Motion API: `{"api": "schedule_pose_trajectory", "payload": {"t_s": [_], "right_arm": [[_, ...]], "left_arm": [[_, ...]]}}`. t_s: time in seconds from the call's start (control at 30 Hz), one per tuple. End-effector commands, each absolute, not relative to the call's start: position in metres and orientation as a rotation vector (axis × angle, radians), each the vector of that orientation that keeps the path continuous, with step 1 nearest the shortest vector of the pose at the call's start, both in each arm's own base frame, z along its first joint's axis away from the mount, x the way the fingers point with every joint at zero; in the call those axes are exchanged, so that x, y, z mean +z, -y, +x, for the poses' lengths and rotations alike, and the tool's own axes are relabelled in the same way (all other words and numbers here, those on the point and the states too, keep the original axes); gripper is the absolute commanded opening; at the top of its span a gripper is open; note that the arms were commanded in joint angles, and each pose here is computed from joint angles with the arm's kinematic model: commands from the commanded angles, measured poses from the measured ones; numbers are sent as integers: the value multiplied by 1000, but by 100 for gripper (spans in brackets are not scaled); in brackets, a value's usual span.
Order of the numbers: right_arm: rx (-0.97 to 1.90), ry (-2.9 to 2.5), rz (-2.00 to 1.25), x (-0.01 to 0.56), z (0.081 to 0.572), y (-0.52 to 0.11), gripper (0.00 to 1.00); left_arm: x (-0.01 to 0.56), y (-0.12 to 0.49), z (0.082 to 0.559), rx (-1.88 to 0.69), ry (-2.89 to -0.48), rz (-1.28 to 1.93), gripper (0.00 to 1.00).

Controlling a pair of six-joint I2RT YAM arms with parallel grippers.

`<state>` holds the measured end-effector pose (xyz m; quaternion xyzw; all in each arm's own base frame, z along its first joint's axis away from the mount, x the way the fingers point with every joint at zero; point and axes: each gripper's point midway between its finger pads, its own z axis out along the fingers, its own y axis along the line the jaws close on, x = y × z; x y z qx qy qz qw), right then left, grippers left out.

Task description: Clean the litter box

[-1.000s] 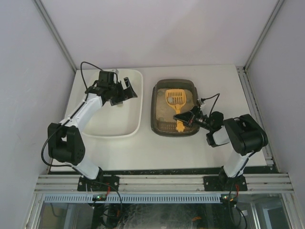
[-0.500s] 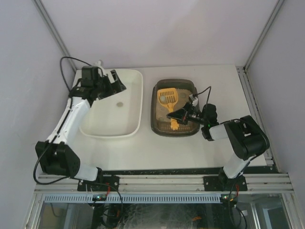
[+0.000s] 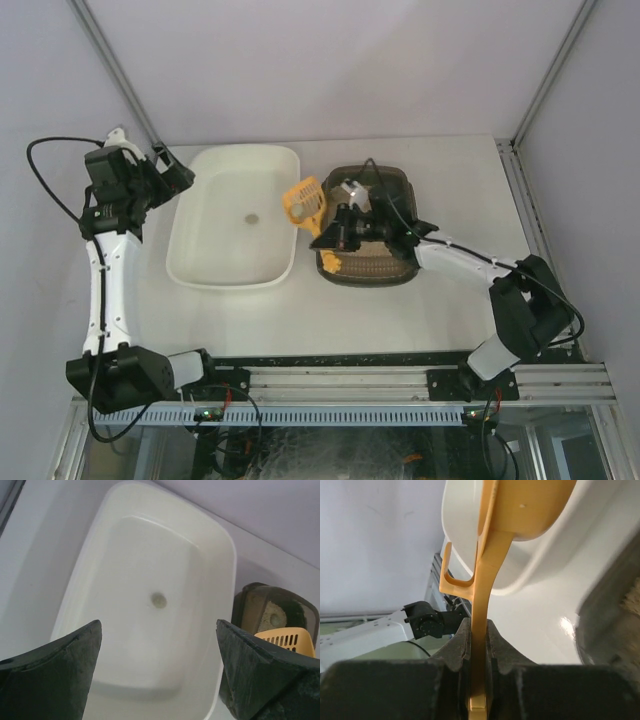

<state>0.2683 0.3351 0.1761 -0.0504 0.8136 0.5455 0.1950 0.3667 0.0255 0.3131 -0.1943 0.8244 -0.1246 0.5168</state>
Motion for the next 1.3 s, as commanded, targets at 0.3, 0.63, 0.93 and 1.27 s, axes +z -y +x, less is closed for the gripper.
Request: {"api": "schedule_pose_trajectory", "payload": {"t_s": [0.3, 0.63, 0.93, 1.27], "right_arm": [[576, -2531, -718, 156, 247, -371, 0], [-301, -2152, -988, 165, 269, -381, 0], [-424, -2003, -1025, 184, 274, -386, 0], [-369, -2133, -766, 233, 293, -316, 0]], "left_arm": [[292, -44, 347, -321, -2079, -433, 100], [280, -42, 339, -314, -2108, -406, 100], [297, -59, 350, -240, -2072, -482, 100], [312, 1, 416, -491, -2044, -610, 100]]}}
